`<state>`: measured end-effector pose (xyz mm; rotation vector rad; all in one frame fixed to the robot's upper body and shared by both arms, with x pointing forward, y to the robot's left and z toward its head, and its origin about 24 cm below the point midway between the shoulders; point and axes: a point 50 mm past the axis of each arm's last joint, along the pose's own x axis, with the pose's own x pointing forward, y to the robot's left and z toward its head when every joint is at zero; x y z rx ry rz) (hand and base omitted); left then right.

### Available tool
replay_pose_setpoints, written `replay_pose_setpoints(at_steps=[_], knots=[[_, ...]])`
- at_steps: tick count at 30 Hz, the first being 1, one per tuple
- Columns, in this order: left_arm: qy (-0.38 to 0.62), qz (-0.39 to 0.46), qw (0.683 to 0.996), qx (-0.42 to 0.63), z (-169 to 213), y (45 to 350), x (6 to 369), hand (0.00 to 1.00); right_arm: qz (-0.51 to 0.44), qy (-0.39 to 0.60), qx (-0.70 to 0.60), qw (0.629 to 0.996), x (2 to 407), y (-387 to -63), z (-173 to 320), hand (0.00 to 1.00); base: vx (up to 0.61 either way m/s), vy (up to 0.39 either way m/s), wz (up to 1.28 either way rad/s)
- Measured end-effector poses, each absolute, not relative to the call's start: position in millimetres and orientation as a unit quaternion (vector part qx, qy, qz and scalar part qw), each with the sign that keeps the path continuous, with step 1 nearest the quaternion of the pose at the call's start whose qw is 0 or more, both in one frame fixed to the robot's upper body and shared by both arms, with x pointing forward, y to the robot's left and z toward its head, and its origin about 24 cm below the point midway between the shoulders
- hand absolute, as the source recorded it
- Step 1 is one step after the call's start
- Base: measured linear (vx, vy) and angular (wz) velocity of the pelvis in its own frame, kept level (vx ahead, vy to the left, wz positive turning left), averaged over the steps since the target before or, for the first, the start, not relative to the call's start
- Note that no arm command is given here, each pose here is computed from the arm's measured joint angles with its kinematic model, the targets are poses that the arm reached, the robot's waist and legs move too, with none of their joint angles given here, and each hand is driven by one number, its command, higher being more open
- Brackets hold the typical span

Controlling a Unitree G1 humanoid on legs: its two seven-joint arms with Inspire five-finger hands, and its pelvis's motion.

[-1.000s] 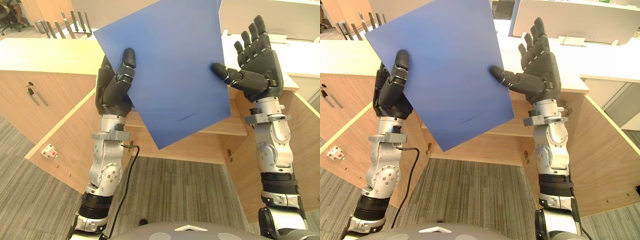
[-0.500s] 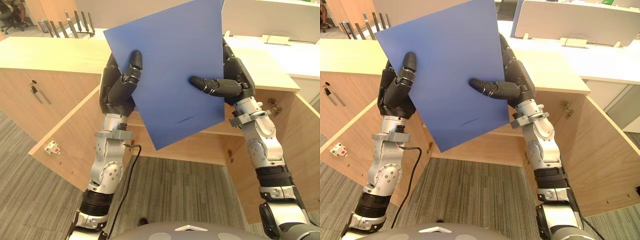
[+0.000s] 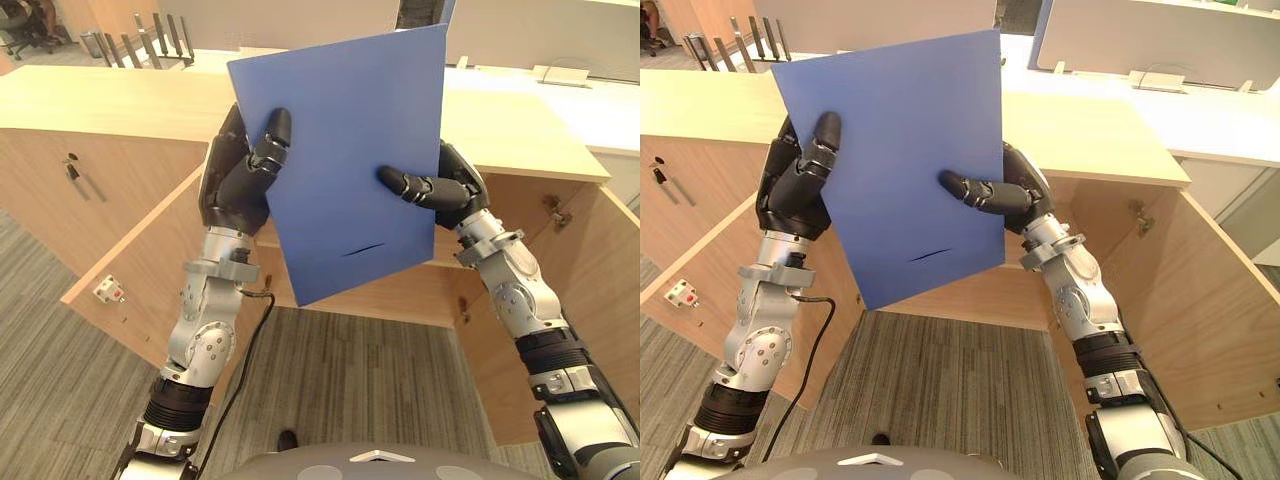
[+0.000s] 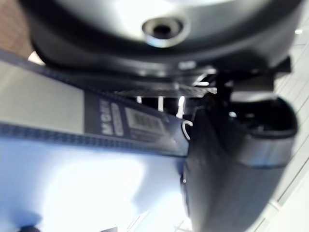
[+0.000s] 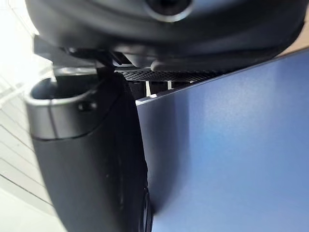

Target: Walk over to the cabinet, pick up the folder, carry it to the office cabinet, place the folder inside the office cabinet, then close the office cabinet door

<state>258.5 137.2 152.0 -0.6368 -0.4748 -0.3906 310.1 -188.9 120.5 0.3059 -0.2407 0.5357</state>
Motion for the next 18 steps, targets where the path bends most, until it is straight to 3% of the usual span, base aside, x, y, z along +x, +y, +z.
replay_pose_setpoints(at_steps=[10,11,18], knots=[[-0.202,-0.229,0.909,-0.285,149,137,258,0.00,0.259,-0.054,0.221,0.939,291,-188,85,0.00,-0.01,0.002,0.00],[-0.197,-0.233,0.907,-0.291,148,138,258,1.00,0.258,-0.052,0.223,0.939,289,-188,83,0.00,-0.04,0.004,-0.03],[-0.161,-0.250,0.899,-0.323,132,141,260,1.00,0.231,0.000,0.298,0.926,264,-177,45,0.00,0.00,0.000,0.00]])
